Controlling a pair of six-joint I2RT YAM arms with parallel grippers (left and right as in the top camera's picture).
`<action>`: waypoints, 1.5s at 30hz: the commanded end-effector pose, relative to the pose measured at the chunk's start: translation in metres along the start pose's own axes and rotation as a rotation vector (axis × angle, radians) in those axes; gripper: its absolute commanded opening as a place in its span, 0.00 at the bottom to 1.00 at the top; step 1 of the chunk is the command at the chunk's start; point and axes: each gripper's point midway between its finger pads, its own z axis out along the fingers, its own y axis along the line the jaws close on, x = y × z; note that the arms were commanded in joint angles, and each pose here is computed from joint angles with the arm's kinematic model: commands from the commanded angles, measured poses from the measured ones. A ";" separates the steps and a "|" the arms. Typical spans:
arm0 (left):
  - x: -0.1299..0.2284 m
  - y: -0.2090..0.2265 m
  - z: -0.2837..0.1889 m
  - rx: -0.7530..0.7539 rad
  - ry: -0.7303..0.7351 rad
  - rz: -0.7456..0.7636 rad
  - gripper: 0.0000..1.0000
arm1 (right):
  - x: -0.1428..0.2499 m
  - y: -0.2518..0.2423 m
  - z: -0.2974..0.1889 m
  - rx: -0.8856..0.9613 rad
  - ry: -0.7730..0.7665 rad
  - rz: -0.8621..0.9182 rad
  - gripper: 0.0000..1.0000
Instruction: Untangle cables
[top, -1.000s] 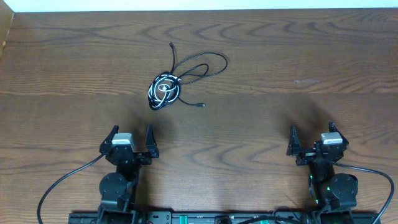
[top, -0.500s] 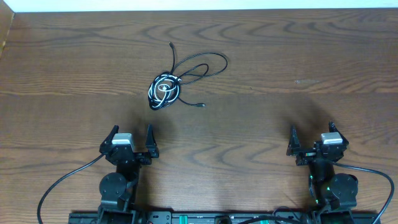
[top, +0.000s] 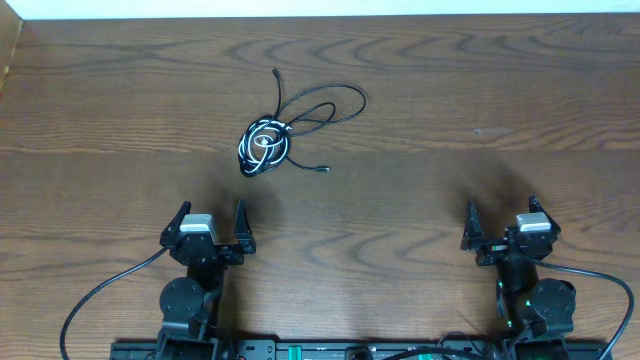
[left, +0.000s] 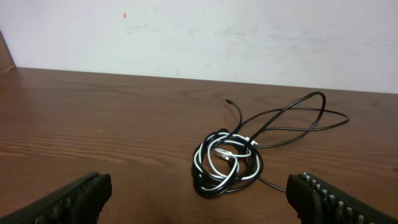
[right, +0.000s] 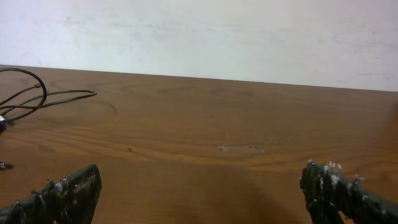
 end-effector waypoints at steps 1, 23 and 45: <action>0.018 0.004 0.001 -0.022 0.047 0.012 0.96 | 0.001 -0.001 0.000 0.003 0.001 -0.011 0.99; -0.071 0.003 -0.011 -0.033 -0.282 0.012 0.96 | 0.001 -0.001 0.000 0.003 0.001 -0.011 0.99; -0.226 -0.029 -0.038 0.031 0.221 -0.092 0.96 | 0.001 -0.001 0.000 0.003 0.001 -0.011 0.99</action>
